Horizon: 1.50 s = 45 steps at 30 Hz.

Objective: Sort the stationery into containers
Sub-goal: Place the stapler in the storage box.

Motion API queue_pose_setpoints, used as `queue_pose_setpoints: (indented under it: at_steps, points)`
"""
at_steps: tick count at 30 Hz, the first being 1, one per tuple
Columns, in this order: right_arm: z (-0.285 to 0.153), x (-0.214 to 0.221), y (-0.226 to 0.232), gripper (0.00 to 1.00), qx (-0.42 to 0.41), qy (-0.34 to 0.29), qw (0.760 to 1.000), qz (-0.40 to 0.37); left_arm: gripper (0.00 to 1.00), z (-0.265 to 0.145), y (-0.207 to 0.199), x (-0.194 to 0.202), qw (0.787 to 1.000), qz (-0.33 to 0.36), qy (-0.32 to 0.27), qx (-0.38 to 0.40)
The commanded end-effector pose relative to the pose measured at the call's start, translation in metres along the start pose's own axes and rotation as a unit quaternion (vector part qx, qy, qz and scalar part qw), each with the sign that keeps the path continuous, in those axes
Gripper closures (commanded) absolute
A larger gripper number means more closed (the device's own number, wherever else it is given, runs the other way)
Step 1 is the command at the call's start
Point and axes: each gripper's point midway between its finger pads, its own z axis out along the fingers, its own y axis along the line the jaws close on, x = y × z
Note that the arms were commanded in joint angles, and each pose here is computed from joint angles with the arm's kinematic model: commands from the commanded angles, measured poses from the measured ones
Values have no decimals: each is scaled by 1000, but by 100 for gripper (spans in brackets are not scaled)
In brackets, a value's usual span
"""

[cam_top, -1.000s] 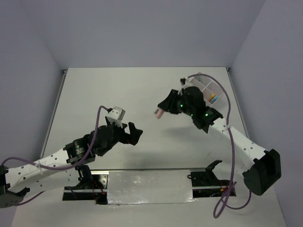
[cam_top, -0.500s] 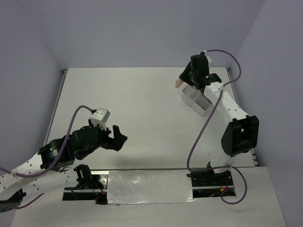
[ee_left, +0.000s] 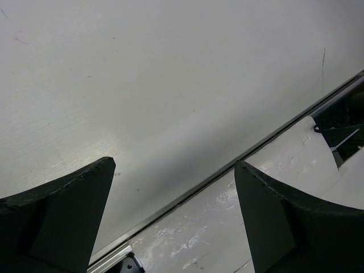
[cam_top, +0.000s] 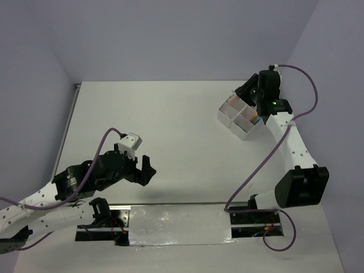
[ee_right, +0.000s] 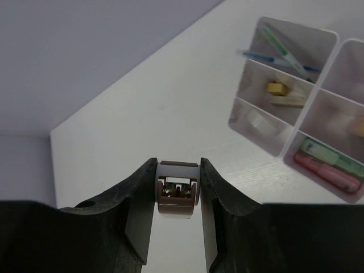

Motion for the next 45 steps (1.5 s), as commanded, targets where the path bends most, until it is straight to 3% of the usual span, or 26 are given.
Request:
queue_pose_setpoints:
  at_steps: [1,4,7,8,11,14,17,18,20,21,22,23,24,26,32,34,36,38,39,41,45]
  points:
    - [-30,-21,48,100,-91,-6,996,-5,1,-8,-1,-10,999,-9,-28,12]
    - [-56,-26,62,100,-138,-22,990,-9,1,-14,-3,-15,999,-17,-45,25]
    - [-111,-22,89,100,-233,-25,972,-27,1,-19,-6,-20,997,-21,-56,39]
    - [-135,10,105,100,-312,47,948,-45,1,-20,-7,-21,997,-22,-58,43]
    - [-201,58,118,100,-430,167,884,-73,1,-20,-10,-21,997,-19,-58,50]
    - [-238,87,118,100,-455,291,840,-50,1,-18,-12,-18,997,-16,-52,54]
    - [-256,118,126,100,-429,400,809,-25,1,-16,-13,-16,997,-12,-46,57]
    - [-215,119,122,100,-349,345,871,-36,1,-16,-13,-15,997,-11,-44,56]
    - [-156,141,113,100,-215,265,936,-90,1,-16,-12,-15,997,-14,-46,53]
    - [-127,136,90,100,-129,213,963,-107,1,-16,-11,-14,998,-13,-44,52]
    - [-90,115,50,100,-12,115,985,-128,1,-17,-12,-15,997,-14,-47,55]
    - [-78,96,40,100,15,49,991,-122,1,-16,-12,-14,997,-13,-46,57]
    - [-73,76,42,100,10,-5,995,-103,1,-17,-13,-15,997,-13,-49,60]
    - [-71,67,42,100,3,-26,996,-90,0,-17,-13,-14,997,-11,-48,59]
    - [-98,73,80,100,-105,24,991,-77,1,-16,-10,-15,998,-16,-47,50]
    - [-106,52,89,100,-130,-13,989,-61,1,-16,-9,-15,998,-19,-48,46]
    - [-93,29,66,100,-89,-64,993,-44,1,-18,-10,-16,997,-20,-52,50]
    - [-67,-14,35,100,5,-158,987,-20,1,-17,-11,-16,997,-19,-52,55]
    - [-66,-61,11,100,58,-226,972,10,1,-18,-11,-17,997,-19,-53,55]
    - [-58,-83,-26,99,143,-223,964,9,1,-18,-10,-16,997,-18,-51,52]
    - [-60,-127,-58,95,184,-271,944,38,1,-20,-9,-15,997,-19,-53,53]
